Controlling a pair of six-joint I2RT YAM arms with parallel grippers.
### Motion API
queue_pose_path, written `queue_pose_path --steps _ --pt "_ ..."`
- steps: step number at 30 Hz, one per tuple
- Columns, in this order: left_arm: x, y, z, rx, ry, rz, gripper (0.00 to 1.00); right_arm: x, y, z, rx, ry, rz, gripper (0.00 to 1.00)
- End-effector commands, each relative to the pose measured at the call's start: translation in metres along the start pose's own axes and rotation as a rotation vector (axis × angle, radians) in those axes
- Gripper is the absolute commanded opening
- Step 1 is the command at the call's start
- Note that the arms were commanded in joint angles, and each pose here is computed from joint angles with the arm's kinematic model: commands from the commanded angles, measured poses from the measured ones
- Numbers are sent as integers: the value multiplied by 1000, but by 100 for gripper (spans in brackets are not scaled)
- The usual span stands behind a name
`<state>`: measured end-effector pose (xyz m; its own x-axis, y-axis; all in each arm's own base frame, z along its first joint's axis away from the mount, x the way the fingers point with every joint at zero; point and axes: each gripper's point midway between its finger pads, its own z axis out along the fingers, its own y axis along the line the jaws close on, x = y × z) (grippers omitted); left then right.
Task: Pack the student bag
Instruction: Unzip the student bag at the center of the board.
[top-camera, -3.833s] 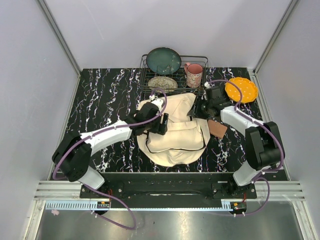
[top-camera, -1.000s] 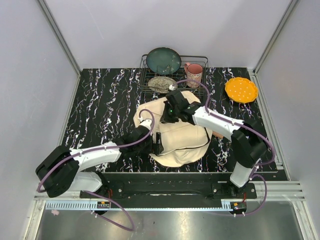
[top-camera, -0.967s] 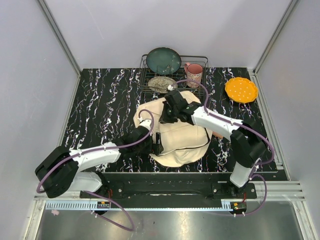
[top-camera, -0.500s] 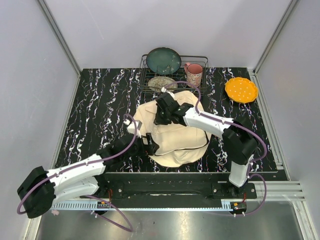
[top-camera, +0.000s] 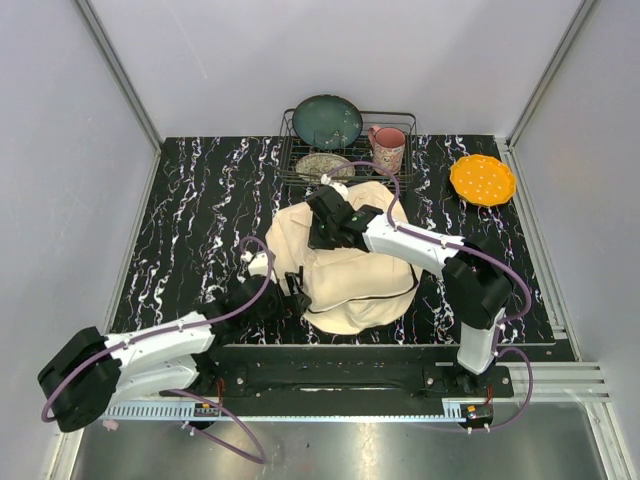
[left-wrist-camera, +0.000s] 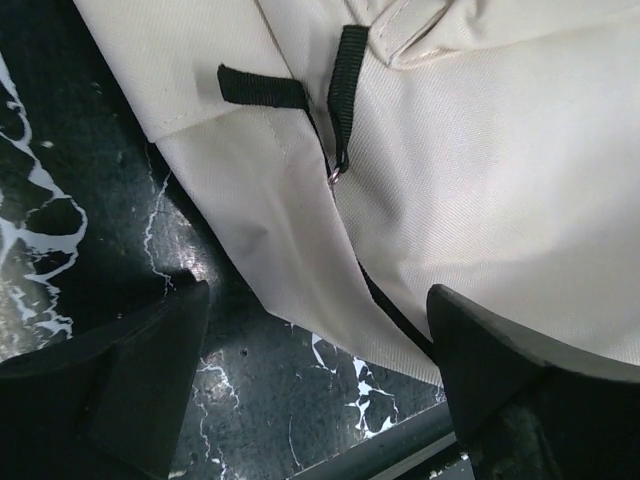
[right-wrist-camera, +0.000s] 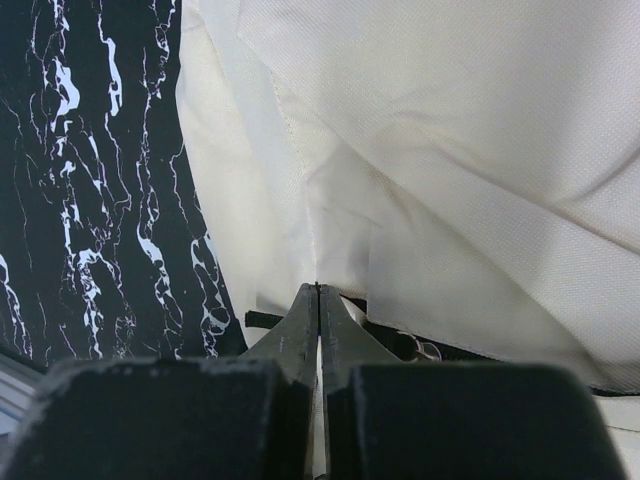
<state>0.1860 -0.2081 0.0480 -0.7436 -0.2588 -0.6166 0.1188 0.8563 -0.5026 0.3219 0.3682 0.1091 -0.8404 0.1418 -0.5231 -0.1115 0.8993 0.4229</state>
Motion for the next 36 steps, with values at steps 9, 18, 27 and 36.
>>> queue_pose_path --steps 9,18,27,36 --pt "2 -62 15 290 -16 -93 80 8 55 -3 -121 13 39 0" --pt "-5 -62 8 288 -54 -79 79 15 53 3 -80 -1 40 0" --pt "-22 -50 -10 217 -103 -33 85 -18 37 -19 -40 -79 -16 12" --pt "-63 -39 -51 99 -203 44 95 -68 -1 -83 -49 -213 39 78"
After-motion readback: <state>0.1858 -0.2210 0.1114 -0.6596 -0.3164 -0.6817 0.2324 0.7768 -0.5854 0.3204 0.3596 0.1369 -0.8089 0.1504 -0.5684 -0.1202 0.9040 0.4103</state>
